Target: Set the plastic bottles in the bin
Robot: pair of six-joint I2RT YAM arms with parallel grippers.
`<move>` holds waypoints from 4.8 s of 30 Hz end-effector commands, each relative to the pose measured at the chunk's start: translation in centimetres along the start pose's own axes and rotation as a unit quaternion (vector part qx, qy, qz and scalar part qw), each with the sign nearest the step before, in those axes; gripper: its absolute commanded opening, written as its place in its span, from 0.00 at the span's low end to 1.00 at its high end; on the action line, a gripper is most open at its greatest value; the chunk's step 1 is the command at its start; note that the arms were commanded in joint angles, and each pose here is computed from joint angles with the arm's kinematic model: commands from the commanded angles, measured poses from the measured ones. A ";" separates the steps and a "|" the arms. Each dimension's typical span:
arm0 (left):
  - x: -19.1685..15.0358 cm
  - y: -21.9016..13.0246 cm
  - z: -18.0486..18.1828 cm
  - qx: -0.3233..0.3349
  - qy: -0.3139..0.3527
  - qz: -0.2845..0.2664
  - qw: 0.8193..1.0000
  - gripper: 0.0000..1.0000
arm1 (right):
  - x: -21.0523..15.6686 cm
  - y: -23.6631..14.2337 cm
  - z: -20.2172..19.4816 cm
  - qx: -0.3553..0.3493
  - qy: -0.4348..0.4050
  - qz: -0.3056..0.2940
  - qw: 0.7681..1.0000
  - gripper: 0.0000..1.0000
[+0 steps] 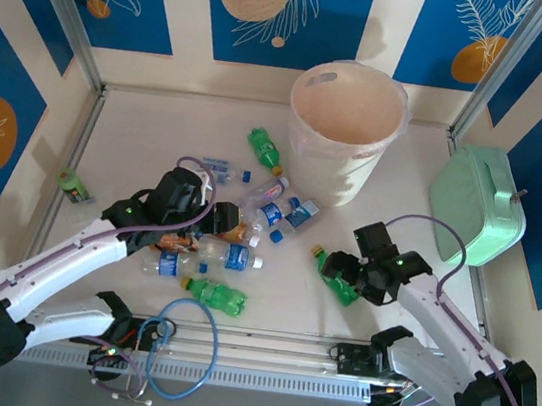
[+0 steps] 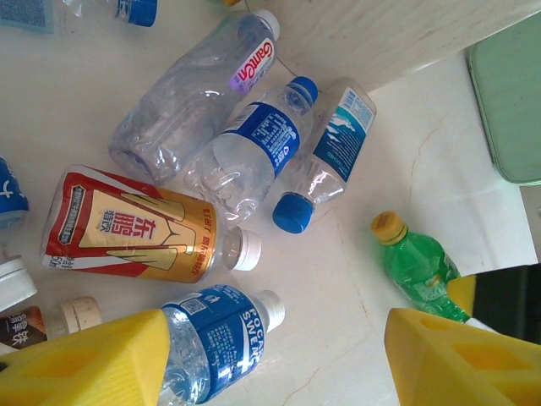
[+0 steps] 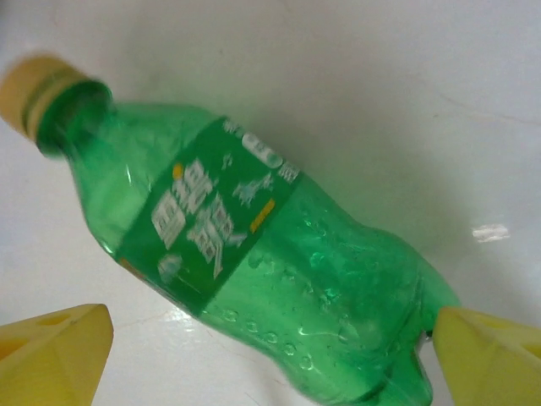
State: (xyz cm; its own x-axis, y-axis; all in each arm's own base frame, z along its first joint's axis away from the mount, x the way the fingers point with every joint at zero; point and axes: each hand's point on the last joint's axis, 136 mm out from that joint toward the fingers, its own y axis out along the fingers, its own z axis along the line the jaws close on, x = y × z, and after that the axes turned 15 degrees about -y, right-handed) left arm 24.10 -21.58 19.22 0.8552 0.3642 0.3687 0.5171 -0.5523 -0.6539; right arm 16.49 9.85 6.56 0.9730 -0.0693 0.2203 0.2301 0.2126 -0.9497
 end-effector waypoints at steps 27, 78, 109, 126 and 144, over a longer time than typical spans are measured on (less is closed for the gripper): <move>-1.0 0.8 0.5 -0.011 -0.004 0.014 1.000 0.68 | 0.5 2.8 1.6 -0.115 -0.078 0.066 0.988 0.87; -2.0 1.4 -7.4 -0.181 -0.031 0.102 0.978 0.70 | -0.8 -7.4 16.8 0.220 -0.320 -0.086 0.918 0.56; -1.9 2.7 -9.0 -0.222 -0.071 0.125 0.964 0.27 | -1.6 -9.6 20.9 0.256 -0.368 -0.093 0.889 0.54; 14.3 -2.3 -21.9 -0.347 -0.070 -0.072 0.932 0.09 | 1.7 -13.9 10.8 0.165 -0.220 -0.234 0.933 0.92; 27.3 6.8 -29.5 -0.439 -0.162 -0.189 0.864 0.30 | -1.3 -11.1 9.9 0.187 -0.195 -0.199 0.942 0.90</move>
State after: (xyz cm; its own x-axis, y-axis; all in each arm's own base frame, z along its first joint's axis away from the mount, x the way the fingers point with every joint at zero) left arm 51.74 -38.70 39.69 0.6792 0.7136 0.1718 0.6971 -0.7004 0.1534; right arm 12.96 17.88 19.01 0.7204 0.1502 0.6771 0.4837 0.5909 -0.6457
